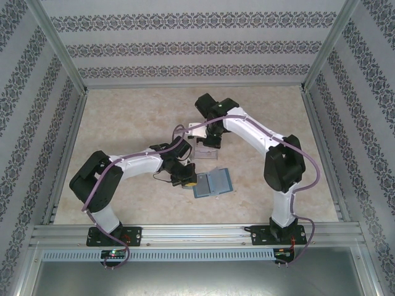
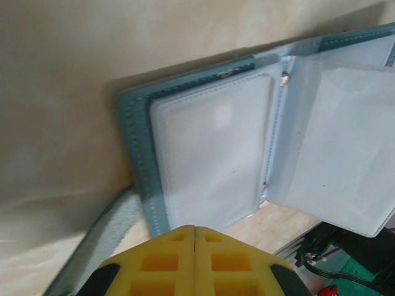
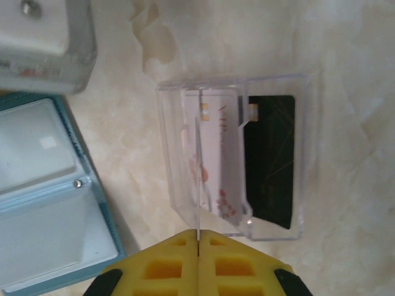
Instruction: Take the credit cards out of the card holder
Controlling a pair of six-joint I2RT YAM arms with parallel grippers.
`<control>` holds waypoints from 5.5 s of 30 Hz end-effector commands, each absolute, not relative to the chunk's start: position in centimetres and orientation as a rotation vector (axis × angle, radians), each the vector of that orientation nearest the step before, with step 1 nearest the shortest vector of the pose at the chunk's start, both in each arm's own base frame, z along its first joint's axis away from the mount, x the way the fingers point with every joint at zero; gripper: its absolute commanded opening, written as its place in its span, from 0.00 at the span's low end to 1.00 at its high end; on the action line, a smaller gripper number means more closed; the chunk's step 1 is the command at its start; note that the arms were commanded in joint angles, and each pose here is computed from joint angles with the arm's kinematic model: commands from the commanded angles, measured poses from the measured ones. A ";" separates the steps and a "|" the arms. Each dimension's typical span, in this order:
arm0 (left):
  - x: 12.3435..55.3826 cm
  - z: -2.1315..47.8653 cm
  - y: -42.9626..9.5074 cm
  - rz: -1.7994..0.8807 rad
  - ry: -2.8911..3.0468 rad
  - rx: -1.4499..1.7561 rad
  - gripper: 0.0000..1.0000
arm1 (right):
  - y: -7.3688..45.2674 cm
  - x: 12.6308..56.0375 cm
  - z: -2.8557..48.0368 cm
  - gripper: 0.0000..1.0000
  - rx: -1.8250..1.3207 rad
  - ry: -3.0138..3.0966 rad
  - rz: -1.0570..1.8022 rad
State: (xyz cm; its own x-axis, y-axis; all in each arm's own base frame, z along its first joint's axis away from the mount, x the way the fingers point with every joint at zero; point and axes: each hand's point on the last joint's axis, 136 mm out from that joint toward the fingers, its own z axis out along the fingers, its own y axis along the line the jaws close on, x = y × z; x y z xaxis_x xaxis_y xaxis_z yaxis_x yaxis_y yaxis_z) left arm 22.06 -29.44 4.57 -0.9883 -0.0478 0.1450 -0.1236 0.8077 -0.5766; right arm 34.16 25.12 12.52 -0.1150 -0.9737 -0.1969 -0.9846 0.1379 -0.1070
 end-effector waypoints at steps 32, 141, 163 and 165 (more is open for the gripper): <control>22.3 5.1 -32.4 0.981 -2.842 0.092 0.03 | 25.6 36.3 9.9 0.27 -2.064 2.228 0.200; 22.9 2.6 -33.1 0.830 -2.895 -0.011 0.04 | 25.2 21.5 3.7 0.13 0.033 3.033 1.096; 23.3 3.5 -29.5 0.635 -3.046 0.019 0.04 | 22.7 20.8 1.4 0.09 0.030 3.124 0.863; 23.3 3.4 -29.3 0.608 -3.053 0.022 0.03 | 22.6 20.8 1.3 0.09 0.030 3.125 0.853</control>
